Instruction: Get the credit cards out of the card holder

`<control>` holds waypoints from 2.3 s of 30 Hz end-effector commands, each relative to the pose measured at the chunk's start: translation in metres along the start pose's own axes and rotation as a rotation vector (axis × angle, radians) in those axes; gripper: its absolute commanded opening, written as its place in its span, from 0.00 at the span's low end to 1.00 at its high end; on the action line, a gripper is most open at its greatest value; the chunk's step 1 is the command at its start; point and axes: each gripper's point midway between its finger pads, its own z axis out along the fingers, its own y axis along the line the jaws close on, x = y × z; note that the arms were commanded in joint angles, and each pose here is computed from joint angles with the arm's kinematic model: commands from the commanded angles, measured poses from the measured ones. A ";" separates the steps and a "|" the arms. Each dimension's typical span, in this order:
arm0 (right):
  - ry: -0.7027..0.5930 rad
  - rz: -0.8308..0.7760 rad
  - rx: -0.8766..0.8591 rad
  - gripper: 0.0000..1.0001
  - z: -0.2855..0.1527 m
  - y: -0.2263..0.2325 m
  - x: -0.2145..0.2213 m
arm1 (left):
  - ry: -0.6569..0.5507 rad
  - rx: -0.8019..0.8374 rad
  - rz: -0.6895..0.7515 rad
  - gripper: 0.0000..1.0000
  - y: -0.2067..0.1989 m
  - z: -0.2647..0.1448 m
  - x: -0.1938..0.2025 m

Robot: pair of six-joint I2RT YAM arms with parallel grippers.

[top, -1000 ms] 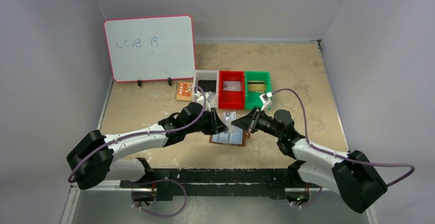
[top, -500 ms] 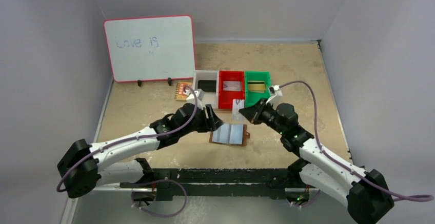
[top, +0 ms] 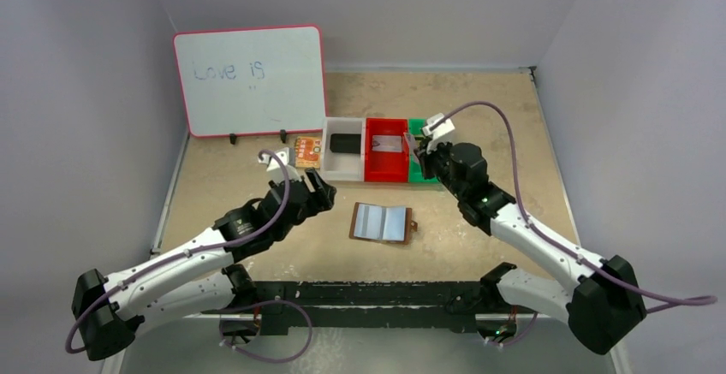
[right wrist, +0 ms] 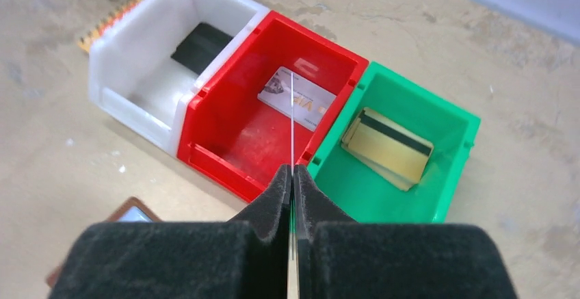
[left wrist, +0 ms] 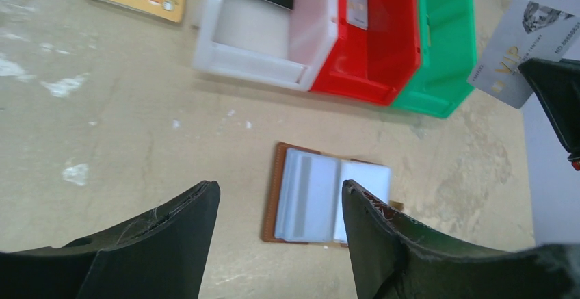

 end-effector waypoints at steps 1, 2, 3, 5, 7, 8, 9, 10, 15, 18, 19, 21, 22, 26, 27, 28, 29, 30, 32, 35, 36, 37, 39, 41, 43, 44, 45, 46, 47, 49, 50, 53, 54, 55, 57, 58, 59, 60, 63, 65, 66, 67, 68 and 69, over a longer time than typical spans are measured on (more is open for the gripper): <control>-0.059 -0.337 -0.078 0.00 0.018 0.005 -0.037 | -0.140 -0.145 0.028 0.66 0.029 -0.015 -0.035; -0.039 -0.362 -0.084 0.00 0.022 0.005 -0.036 | -0.170 -0.180 0.035 0.66 0.035 -0.018 -0.043; -0.022 -0.387 -0.091 0.00 0.028 0.005 -0.034 | -0.196 -0.214 0.048 0.66 0.040 -0.021 -0.049; 0.000 -0.420 -0.095 0.00 0.038 0.005 -0.033 | -0.246 -0.271 0.083 0.66 0.047 -0.028 -0.065; 0.033 -0.454 -0.100 0.00 0.049 0.005 -0.026 | -0.279 -0.315 0.145 0.67 0.050 -0.034 -0.079; 0.050 -0.471 -0.106 0.00 0.054 0.005 -0.023 | -0.293 -0.335 0.180 0.67 0.051 -0.036 -0.085; 0.062 -0.483 -0.110 0.00 0.058 0.005 -0.022 | -0.301 -0.350 0.213 0.67 0.051 -0.037 -0.089; 0.071 -0.495 -0.117 0.00 0.063 0.006 -0.021 | -0.310 -0.374 0.245 0.67 0.053 -0.036 -0.092; 0.078 -0.557 -0.172 0.00 0.083 0.014 -0.017 | -0.327 -0.463 0.364 0.68 0.070 -0.029 -0.089; 0.107 -0.595 -0.198 0.00 0.095 0.017 -0.011 | -0.311 -0.434 0.369 0.69 0.065 -0.025 -0.095; 0.120 -0.602 -0.201 0.00 0.098 0.017 -0.010 | -0.294 -0.431 0.350 0.70 0.069 -0.023 -0.102; 0.146 -0.614 -0.219 0.00 0.103 0.018 -0.006 | -0.255 -0.422 0.308 0.70 0.081 -0.018 -0.112; 0.151 -0.623 -0.222 0.00 0.106 0.018 -0.005 | -0.246 -0.443 0.296 0.70 0.093 -0.016 -0.115; 0.191 -0.674 -0.252 0.00 0.114 0.019 0.008 | -0.211 -0.490 0.261 0.70 0.119 -0.011 -0.121; 0.203 -0.689 -0.259 0.00 0.115 0.019 0.011 | -0.215 -0.484 0.257 0.70 0.117 -0.010 -0.122; 0.209 -0.695 -0.264 0.00 0.117 0.019 0.013 | -0.223 -0.485 0.253 0.70 0.117 -0.011 -0.124; 0.213 -0.704 -0.272 0.00 0.119 0.020 0.015 | -0.229 -0.493 0.255 0.70 0.118 -0.012 -0.125; 0.216 -0.719 -0.274 0.00 0.121 0.019 0.016 | -0.240 -0.508 0.258 0.70 0.120 -0.014 -0.128; 0.231 -0.753 -0.266 0.00 0.125 0.016 0.021 | -0.266 -0.542 0.261 0.70 0.124 -0.018 -0.134; 0.247 -0.795 -0.274 0.00 0.130 0.014 0.031 | -0.296 -0.552 0.251 0.71 0.123 -0.021 -0.141; 0.257 -0.805 -0.252 0.00 0.134 0.009 0.034 | -0.299 -0.555 0.246 0.73 0.124 -0.022 -0.141; 0.263 -0.809 -0.224 0.00 0.137 0.005 0.036 | -0.301 -0.559 0.242 0.74 0.124 -0.022 -0.141; 0.281 -0.837 -0.232 0.00 0.139 0.003 0.044 | -0.303 -0.563 0.239 0.76 0.124 -0.023 -0.143; 0.284 -0.868 -0.271 0.00 0.140 0.007 0.051 | -0.303 -0.568 0.243 0.76 0.124 -0.024 -0.143; 0.281 -0.885 -0.279 0.00 0.142 0.007 0.052 | -0.305 -0.571 0.246 0.77 0.125 -0.025 -0.144; 0.288 -0.896 -0.268 0.00 0.144 0.005 0.053 | -0.303 -0.574 0.247 0.77 0.125 -0.025 -0.144; 0.299 -0.911 -0.262 0.00 0.146 0.002 0.056 | -0.303 -0.575 0.248 0.77 0.126 -0.025 -0.143; 0.309 -0.928 -0.259 0.00 0.147 0.000 0.059 | -0.300 -0.577 0.251 0.77 0.126 -0.025 -0.143; 0.320 -0.945 -0.264 0.00 0.149 -0.001 0.062 | -0.297 -0.579 0.254 0.77 0.126 -0.025 -0.143; 0.335 -0.962 -0.265 0.00 0.152 -0.002 0.066 | -0.293 -0.588 0.257 0.77 0.127 -0.025 -0.143; 0.340 -0.966 -0.267 0.00 0.153 -0.002 0.067 | -0.291 -0.591 0.260 0.77 0.127 -0.025 -0.144; 0.334 -0.985 -0.267 0.00 0.158 -0.003 0.067 | -0.288 -0.592 0.261 0.77 0.127 -0.025 -0.144; 0.332 -0.991 -0.257 0.00 0.160 -0.004 0.066 | -0.288 -0.592 0.262 0.77 0.127 -0.025 -0.144; 0.332 -1.001 -0.242 0.00 0.162 -0.006 0.066 | -0.289 -0.590 0.262 0.77 0.126 -0.025 -0.144; 0.328 -1.017 -0.235 0.00 0.165 -0.008 0.063 | -0.289 -0.589 0.265 0.77 0.126 -0.026 -0.144; 0.324 -1.022 -0.233 0.01 0.167 -0.008 0.061 | -0.288 -0.589 0.265 0.77 0.126 -0.026 -0.144; 0.320 -1.025 -0.234 0.02 0.168 -0.007 0.061 | -0.286 -0.589 0.267 0.77 0.127 -0.026 -0.143; 0.314 -1.025 -0.231 0.03 0.170 -0.008 0.060 | -0.285 -0.590 0.269 0.77 0.127 -0.026 -0.143; 0.321 -1.037 -0.222 0.03 0.174 -0.009 0.067 | -0.285 -0.582 0.270 0.77 0.125 -0.025 -0.144; 0.321 -1.044 -0.204 0.03 0.177 -0.012 0.068 | -0.283 -0.584 0.273 0.77 0.126 -0.025 -0.143; 0.318 -1.045 -0.200 0.04 0.178 -0.012 0.067 | -0.283 -0.584 0.272 0.77 0.126 -0.025 -0.143; 0.318 -1.049 -0.201 0.04 0.179 -0.013 0.067 | -0.282 -0.583 0.274 0.77 0.125 -0.025 -0.143; 0.322 -1.056 -0.212 0.04 0.179 -0.012 0.070 | -0.281 -0.584 0.275 0.77 0.126 -0.025 -0.143; 0.323 -1.062 -0.212 0.04 0.179 -0.012 0.073 | -0.278 -0.582 0.277 0.77 0.125 -0.024 -0.143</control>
